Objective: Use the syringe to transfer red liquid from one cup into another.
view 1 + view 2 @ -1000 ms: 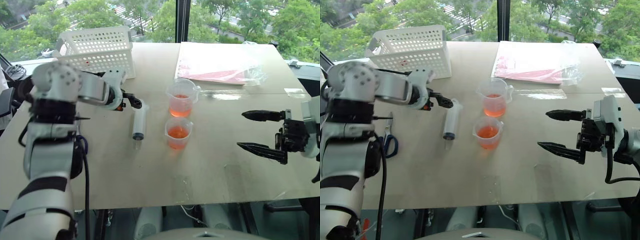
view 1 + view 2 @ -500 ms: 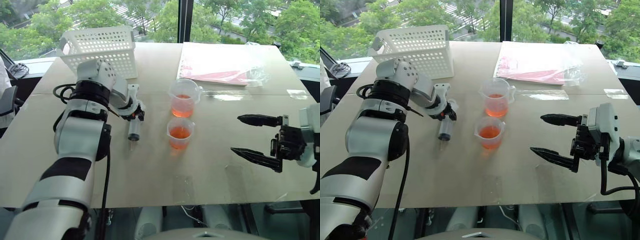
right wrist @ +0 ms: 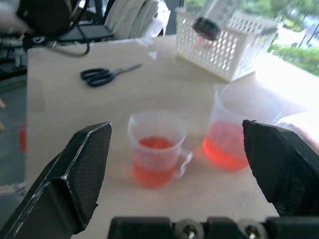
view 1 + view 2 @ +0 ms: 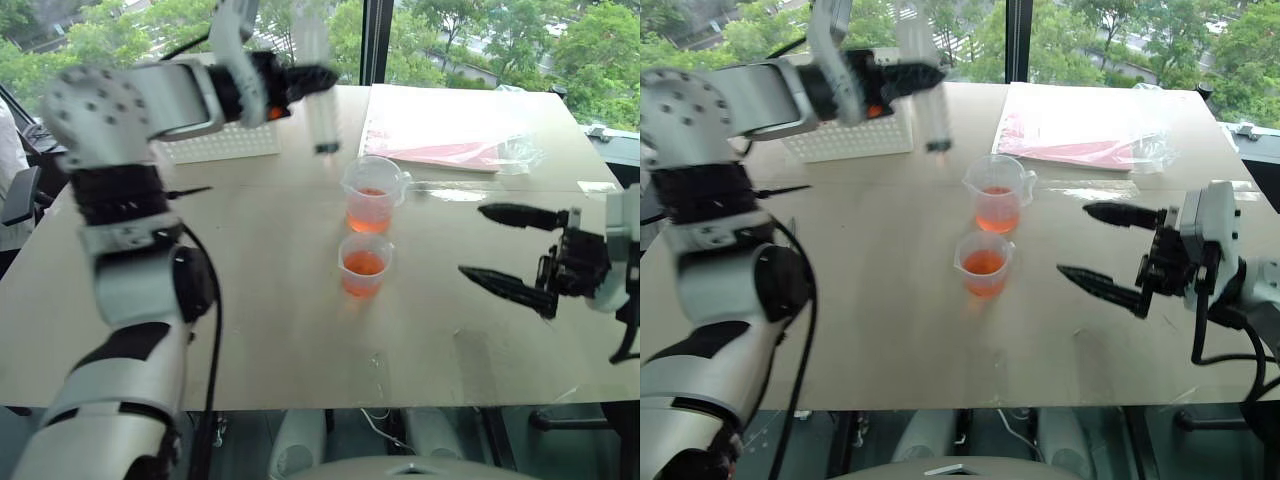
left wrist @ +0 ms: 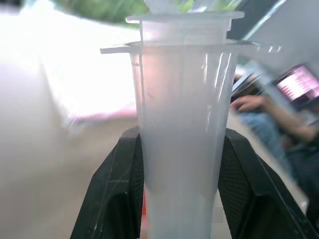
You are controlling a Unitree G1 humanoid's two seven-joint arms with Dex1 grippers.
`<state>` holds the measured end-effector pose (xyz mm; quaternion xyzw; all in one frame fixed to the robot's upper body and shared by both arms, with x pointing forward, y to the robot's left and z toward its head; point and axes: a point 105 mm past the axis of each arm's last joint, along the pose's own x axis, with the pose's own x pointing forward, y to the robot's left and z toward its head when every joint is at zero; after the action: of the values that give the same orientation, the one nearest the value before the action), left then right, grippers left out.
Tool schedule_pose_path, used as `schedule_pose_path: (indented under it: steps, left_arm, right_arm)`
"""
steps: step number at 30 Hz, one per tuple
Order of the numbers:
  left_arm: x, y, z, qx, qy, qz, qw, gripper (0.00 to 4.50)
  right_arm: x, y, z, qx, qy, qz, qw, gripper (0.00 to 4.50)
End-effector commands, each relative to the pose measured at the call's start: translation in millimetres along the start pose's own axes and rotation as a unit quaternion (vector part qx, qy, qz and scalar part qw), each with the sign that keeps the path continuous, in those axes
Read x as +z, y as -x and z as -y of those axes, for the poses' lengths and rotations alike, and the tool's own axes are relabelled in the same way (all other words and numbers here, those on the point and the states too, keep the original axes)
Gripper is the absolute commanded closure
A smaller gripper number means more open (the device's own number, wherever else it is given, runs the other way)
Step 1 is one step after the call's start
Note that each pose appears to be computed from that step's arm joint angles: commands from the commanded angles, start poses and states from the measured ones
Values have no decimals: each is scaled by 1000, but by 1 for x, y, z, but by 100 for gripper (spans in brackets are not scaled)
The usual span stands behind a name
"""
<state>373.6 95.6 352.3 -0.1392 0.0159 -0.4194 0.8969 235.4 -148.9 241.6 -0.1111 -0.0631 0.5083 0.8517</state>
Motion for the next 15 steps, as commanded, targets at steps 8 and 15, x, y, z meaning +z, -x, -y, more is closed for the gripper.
schedule_pose_path:
  steps: [8, 15]
  left_arm:
    - [-47, -46, 3, -90, -196, 46, 975, 308]
    - [-96, -49, -27, -69, -242, 10, 968, 308]
  right_arm:
    - [29, -27, 62, -170, 32, 44, 984, 0]
    - [50, -51, 72, -188, 21, 36, 981, 0]
